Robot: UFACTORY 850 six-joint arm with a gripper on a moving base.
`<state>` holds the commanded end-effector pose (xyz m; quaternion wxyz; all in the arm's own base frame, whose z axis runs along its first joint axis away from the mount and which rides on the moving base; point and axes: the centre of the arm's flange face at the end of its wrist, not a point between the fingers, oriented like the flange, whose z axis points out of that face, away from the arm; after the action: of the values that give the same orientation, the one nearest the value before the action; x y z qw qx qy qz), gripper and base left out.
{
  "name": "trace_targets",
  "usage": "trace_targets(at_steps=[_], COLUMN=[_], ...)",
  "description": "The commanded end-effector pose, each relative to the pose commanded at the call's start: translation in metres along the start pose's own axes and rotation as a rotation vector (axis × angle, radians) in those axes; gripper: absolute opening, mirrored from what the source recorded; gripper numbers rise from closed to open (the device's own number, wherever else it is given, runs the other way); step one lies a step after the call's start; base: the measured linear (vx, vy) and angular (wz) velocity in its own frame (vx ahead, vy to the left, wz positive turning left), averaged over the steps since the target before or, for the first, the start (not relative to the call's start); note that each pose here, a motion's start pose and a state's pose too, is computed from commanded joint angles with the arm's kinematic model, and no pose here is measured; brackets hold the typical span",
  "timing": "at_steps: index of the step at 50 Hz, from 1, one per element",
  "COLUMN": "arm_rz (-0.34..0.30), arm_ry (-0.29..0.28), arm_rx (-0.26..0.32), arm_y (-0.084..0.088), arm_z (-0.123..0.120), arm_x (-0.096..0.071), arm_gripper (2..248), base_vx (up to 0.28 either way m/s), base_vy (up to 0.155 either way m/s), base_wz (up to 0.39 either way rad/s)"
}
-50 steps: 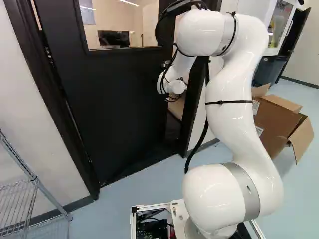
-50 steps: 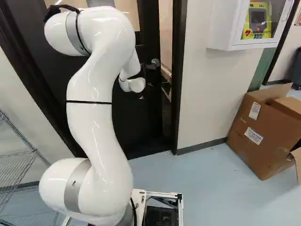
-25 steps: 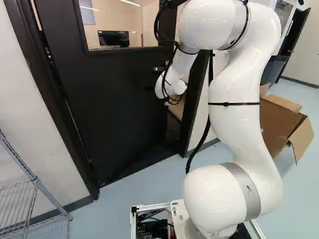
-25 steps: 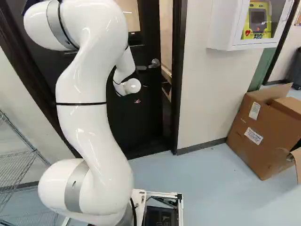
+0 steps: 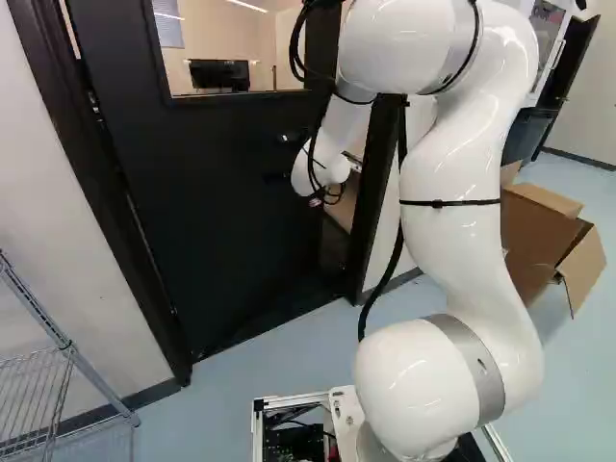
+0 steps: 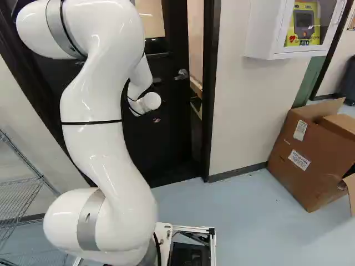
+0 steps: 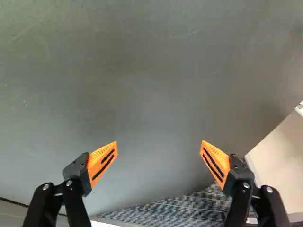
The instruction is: Open the door and move inside
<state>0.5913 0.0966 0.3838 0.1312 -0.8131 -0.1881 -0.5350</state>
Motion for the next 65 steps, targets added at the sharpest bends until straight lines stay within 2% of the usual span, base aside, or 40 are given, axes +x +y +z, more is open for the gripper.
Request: trace_targets(at_steps=[29,65], arm_rz=[-0.036,-0.069], arm_ry=[0.025,0.066], arm_rx=[0.062,0.110], arm_y=[-0.030,-0.054], arm_z=[0.046,0.102], arm_x=[0.014,0.029], arm_gripper=[247,247], base_vx=[0.000,0.000], base_vy=[0.000,0.000], base_wz=[0.000,0.000])
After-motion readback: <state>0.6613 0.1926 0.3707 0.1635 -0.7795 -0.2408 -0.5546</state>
